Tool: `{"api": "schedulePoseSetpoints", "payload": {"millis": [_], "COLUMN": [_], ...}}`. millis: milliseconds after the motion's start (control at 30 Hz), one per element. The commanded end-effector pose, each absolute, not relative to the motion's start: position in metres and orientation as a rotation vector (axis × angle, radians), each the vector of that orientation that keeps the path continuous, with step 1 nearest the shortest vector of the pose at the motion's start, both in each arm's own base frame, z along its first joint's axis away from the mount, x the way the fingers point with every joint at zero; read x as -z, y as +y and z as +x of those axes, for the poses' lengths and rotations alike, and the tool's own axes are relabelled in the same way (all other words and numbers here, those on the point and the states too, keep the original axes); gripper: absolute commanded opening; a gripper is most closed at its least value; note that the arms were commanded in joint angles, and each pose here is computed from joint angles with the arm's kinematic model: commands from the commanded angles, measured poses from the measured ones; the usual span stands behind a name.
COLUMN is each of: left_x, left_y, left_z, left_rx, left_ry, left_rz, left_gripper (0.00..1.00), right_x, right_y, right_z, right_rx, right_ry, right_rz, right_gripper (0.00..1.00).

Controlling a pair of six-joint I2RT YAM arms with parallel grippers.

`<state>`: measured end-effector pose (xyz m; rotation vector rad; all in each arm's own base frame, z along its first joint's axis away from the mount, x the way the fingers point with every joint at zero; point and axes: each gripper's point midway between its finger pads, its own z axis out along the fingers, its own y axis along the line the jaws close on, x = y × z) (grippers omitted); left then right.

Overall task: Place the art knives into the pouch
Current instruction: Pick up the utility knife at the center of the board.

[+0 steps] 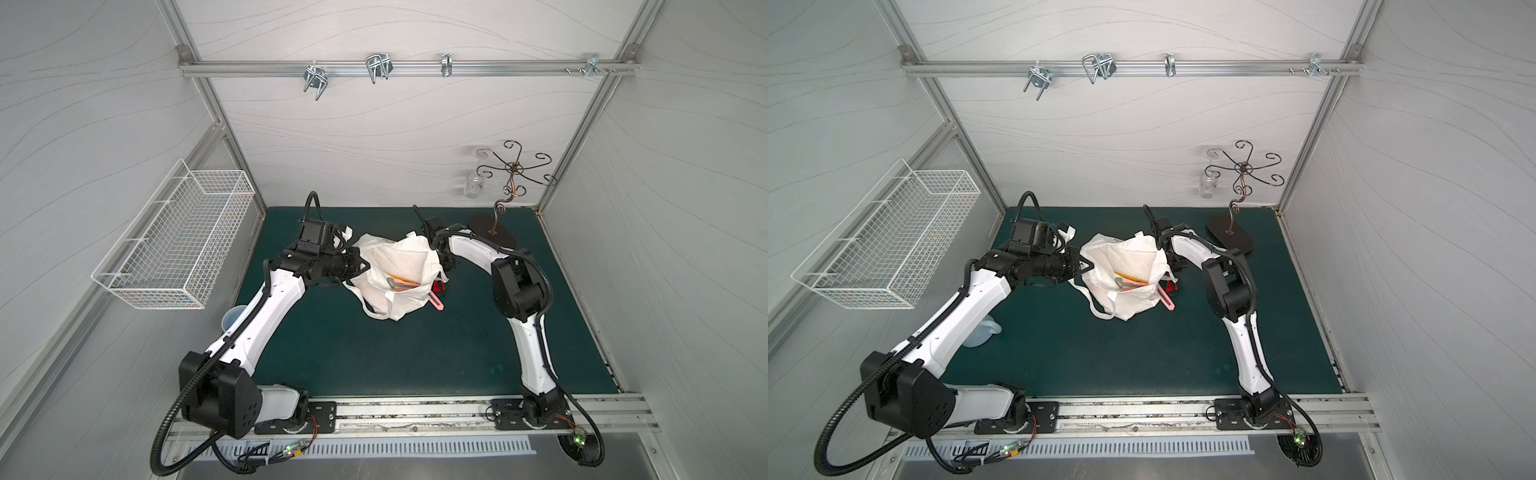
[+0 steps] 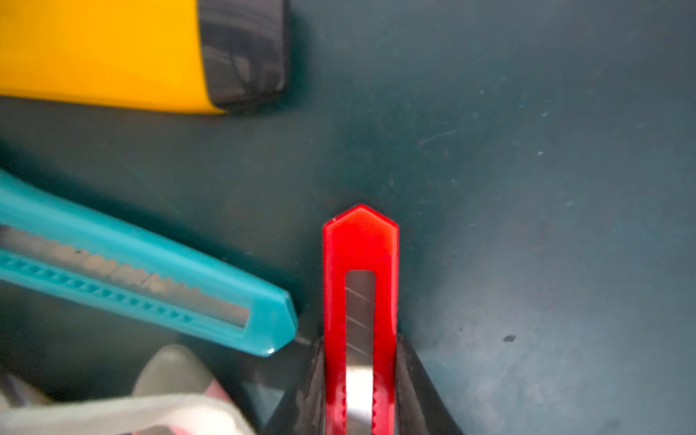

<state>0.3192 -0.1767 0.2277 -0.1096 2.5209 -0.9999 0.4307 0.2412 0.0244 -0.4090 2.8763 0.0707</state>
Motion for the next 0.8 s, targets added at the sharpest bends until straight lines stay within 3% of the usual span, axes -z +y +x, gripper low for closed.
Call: {"api": "schedulePoseSetpoints", "payload": {"millis": [0, 433, 767], "left_x": [-0.247, -0.245, -0.244], "left_y": [-0.181, -0.181, -0.181], "left_z": [0.327, 0.325, 0.325], "left_rx": [1.000, 0.999, 1.000], "left_ry": [2.467, 2.475, 2.475], "left_rz": [-0.054, -0.052, -0.050], "left_gripper": [0.00, 0.00, 0.00], "right_x": [-0.037, -0.187, -0.320], "right_y": [0.218, 0.192, 0.232], "right_z": [0.428, 0.448, 0.405], "right_rx": [-0.007, 0.042, -0.102], "right_ry": [2.894, 2.611, 2.306], "right_rz": [-0.367, -0.277, -0.371], "right_gripper": [0.28, 0.28, 0.29]}}
